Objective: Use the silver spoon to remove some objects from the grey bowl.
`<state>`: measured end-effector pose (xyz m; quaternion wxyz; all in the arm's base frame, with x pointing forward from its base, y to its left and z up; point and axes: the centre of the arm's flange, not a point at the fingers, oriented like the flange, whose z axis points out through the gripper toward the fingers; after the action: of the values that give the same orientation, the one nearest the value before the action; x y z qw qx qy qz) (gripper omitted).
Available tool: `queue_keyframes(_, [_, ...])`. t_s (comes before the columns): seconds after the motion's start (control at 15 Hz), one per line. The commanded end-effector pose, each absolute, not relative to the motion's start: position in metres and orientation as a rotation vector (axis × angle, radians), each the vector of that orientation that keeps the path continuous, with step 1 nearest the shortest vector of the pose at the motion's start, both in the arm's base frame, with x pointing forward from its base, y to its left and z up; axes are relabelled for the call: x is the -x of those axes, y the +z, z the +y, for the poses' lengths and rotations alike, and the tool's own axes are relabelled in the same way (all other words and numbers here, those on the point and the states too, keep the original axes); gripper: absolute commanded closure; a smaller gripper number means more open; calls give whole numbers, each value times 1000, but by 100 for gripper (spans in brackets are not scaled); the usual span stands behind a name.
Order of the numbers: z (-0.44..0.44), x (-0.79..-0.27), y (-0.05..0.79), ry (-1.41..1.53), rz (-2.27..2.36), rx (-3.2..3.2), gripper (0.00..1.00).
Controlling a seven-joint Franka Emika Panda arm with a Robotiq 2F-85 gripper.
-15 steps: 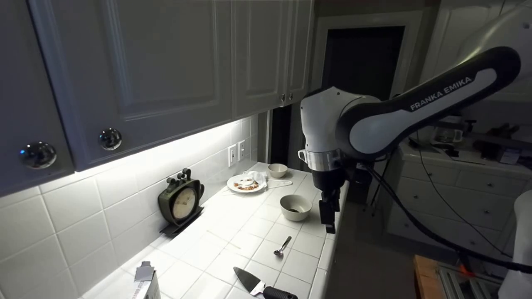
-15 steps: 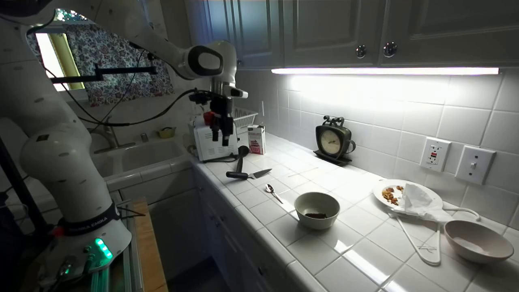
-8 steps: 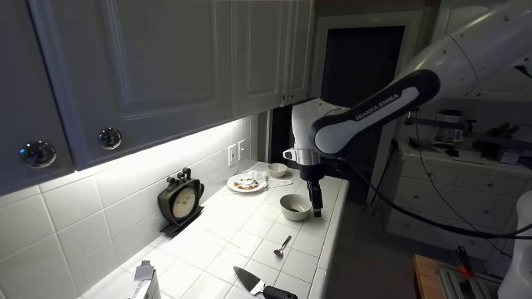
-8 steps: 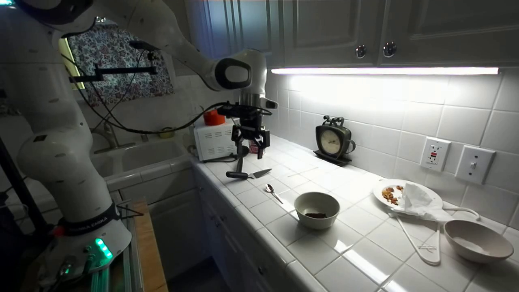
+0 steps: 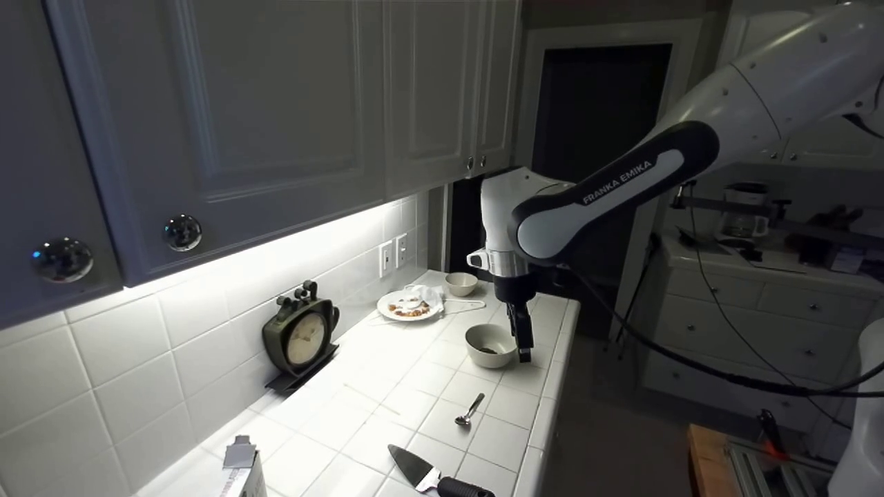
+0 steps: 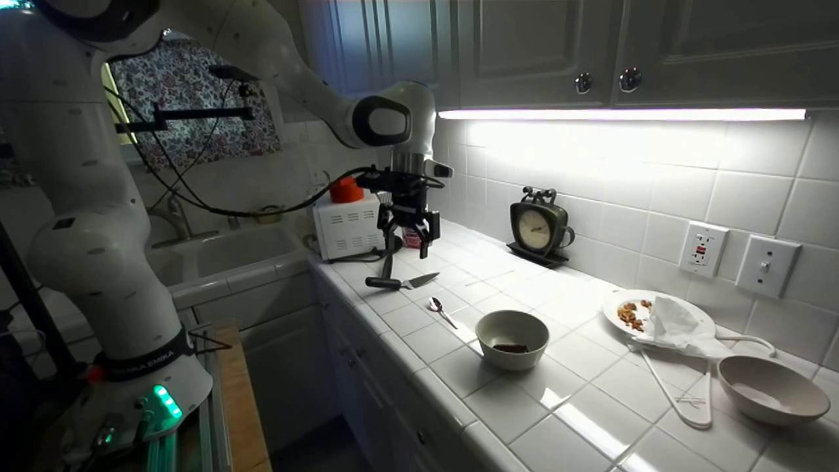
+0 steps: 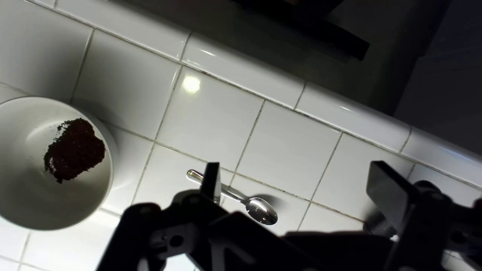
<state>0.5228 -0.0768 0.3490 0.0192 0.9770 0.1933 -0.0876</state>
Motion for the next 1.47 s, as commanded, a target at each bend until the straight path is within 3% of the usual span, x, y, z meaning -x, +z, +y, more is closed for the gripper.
queue_keyframes(0.0, [-80, -537, 342, -137, 726, -2995, 0])
queue_keyframes(0.27, [-90, -567, 311, 34, 1036, -2869, 0])
queue_keyframes(0.8, [-115, -584, 252, -20, 1685, -2686, 0])
queue_keyframes(0.87, [-103, -570, 260, -26, 1550, -2715, 0])
queue_keyframes(1.4, [-105, -577, 230, -77, 1804, -2578, 0])
